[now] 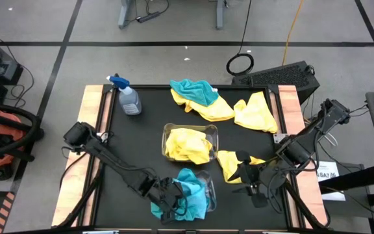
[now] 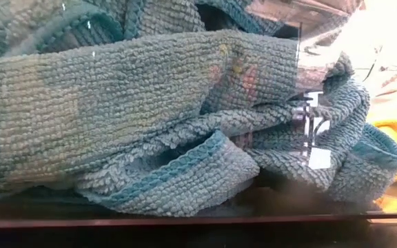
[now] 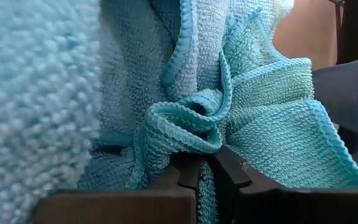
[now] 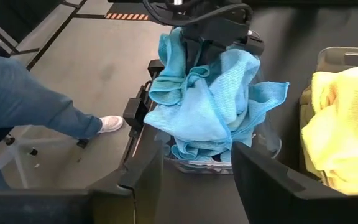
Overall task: Sort microfiber towel by color & place in baskets
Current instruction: Put the blue microfiber cloth into the bottom transparent bin, then put the yellow microfiber cloth into the top transparent bin
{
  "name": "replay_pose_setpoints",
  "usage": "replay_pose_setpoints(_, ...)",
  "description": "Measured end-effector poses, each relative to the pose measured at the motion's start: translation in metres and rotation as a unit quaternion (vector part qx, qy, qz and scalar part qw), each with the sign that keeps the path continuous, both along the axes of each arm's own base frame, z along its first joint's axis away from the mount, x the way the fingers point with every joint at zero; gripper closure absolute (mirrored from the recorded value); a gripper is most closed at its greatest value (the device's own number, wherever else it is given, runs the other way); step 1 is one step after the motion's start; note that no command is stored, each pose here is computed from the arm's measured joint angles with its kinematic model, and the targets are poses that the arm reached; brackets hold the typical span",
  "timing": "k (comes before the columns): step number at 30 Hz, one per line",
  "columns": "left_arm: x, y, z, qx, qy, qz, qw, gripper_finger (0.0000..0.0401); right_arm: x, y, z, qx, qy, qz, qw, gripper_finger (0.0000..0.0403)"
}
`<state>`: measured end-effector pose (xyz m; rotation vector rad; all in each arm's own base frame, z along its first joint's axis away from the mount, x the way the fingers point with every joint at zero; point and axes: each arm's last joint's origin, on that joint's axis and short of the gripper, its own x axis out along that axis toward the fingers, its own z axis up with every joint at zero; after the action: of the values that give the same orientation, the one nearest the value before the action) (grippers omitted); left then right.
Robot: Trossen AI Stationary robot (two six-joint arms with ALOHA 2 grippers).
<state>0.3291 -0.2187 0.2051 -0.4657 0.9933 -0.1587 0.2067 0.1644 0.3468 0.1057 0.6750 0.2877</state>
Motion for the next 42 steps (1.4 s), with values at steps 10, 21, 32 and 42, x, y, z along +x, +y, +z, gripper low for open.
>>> replay_pose_setpoints(10,0.004,0.012,-0.002,0.016,0.014,0.008,1.000,0.0326,-0.010,-0.003,-0.008,-0.006,0.063,-0.014,0.998,0.0223)
replay_pose_setpoints(21,0.008,0.025,-0.005,0.042,0.026,0.004,0.999,0.0196,-0.032,-0.024,-0.052,-0.112,0.216,-0.099,0.965,0.0203)
replay_pose_setpoints(32,0.003,0.025,0.029,-0.043,-0.013,-0.043,0.998,0.0175,-0.039,-0.032,-0.124,-0.136,0.236,-0.142,0.952,0.0107)
replay_pose_setpoints(42,-0.019,0.040,0.090,-0.086,-0.096,-0.043,0.991,0.0175,-0.043,-0.043,-0.180,-0.100,0.218,-0.171,0.956,0.0103)
